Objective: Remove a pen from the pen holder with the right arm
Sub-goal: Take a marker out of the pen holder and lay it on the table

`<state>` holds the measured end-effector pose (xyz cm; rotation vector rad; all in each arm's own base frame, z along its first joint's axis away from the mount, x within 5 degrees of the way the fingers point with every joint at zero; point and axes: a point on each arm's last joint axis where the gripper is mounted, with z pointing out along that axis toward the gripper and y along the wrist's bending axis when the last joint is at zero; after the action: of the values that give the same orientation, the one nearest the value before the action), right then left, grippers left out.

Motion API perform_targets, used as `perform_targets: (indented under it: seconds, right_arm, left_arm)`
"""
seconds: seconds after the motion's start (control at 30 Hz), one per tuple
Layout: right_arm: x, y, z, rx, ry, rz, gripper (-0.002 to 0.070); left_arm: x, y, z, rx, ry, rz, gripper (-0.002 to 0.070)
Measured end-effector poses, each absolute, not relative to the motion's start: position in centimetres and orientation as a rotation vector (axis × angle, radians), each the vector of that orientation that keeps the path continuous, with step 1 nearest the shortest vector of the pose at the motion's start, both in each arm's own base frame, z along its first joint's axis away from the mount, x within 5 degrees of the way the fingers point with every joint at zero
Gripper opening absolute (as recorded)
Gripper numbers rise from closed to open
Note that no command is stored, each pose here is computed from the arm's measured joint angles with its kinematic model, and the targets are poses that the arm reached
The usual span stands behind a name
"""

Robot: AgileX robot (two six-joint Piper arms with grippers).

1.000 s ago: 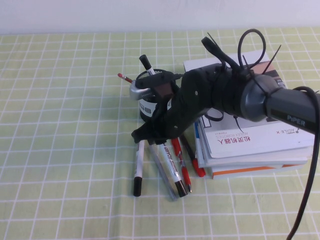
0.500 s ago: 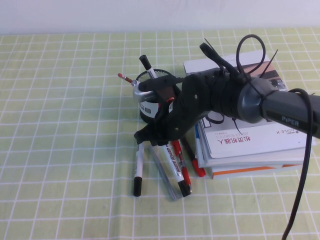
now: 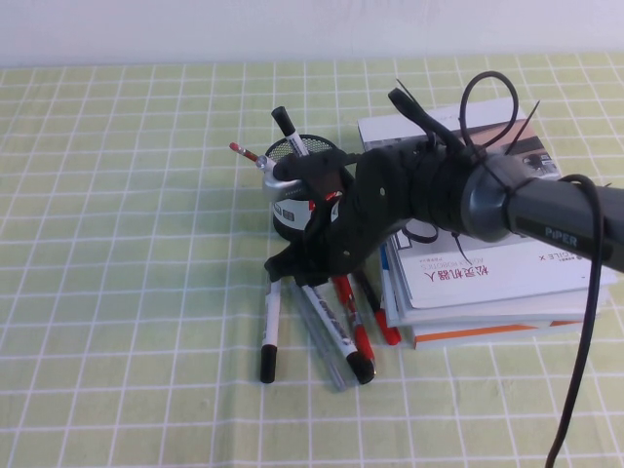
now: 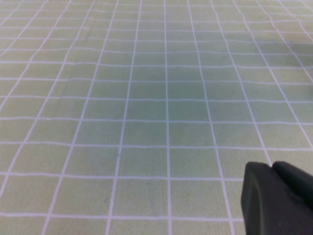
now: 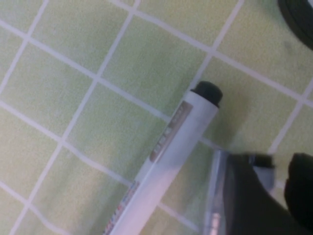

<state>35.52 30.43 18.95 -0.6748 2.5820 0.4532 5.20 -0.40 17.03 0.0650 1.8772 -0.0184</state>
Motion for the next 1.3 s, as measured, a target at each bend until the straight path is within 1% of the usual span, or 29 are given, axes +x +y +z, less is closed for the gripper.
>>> perform_targets:
  seconds: [0.2, 0.4, 0.5, 0.57, 0.63, 0.7, 0.77, 0.87, 0.97, 1.1, 1.2, 1.3]
  right_arm:
    - [35.6, 30.5, 18.4, -0.677, 2.593, 0.448, 0.0206]
    - [35.6, 30.4, 18.7, -0.676, 2.587, 0.449, 0.0248]
    - [35.3, 30.2, 20.4, -0.684, 2.558, 0.449, 0.0251]
    - [34.7, 29.9, 22.7, -0.709, 2.512, 0.437, 0.0246]
    - [33.8, 29.4, 24.9, -0.735, 2.466, 0.421, 0.0218]
    - [32.5, 28.5, 27.6, -0.749, 2.408, 0.417, 0.0162]
    - [30.8, 27.2, 29.8, -0.761, 2.371, 0.412, 0.0076]
    - [28.4, 25.0, 32.2, -0.777, 2.338, 0.388, 0.0014]
    - [26.0, 22.8, 34.0, -0.782, 2.311, 0.373, -0.0004]
    - [23.0, 20.2, 35.3, -0.782, 2.305, 0.371, -0.0010]
    - [21.1, 18.5, 35.3, -0.796, 2.344, 0.355, -0.0011]
    - [19.6, 17.3, 34.6, -0.827, 2.440, 0.324, -0.0011]
  left_arm:
    - [5.2, -0.4, 17.0, 0.065, 1.877, -0.018, -0.0005]
    - [5.2, -0.4, 17.0, 0.065, 1.877, -0.018, -0.0005]
    - [5.2, -0.4, 17.0, 0.065, 1.877, -0.018, -0.0005]
    - [5.2, -0.4, 17.0, 0.065, 1.877, -0.018, -0.0005]
    - [5.2, -0.4, 17.0, 0.065, 1.877, -0.018, -0.0005]
    - [5.2, -0.4, 17.0, 0.065, 1.877, -0.018, -0.0005]
    - [5.2, -0.4, 17.0, 0.065, 1.877, -0.018, -0.0005]
    - [5.2, -0.4, 17.0, 0.065, 1.877, -0.018, -0.0005]
    - [5.2, -0.4, 17.0, 0.065, 1.877, -0.018, -0.0005]
    - [5.2, -0.4, 17.0, 0.065, 1.877, -0.018, -0.0005]
    - [5.2, -0.4, 17.0, 0.065, 1.877, -0.018, -0.0005]
    - [5.2, -0.4, 17.0, 0.065, 1.877, -0.018, -0.0005]
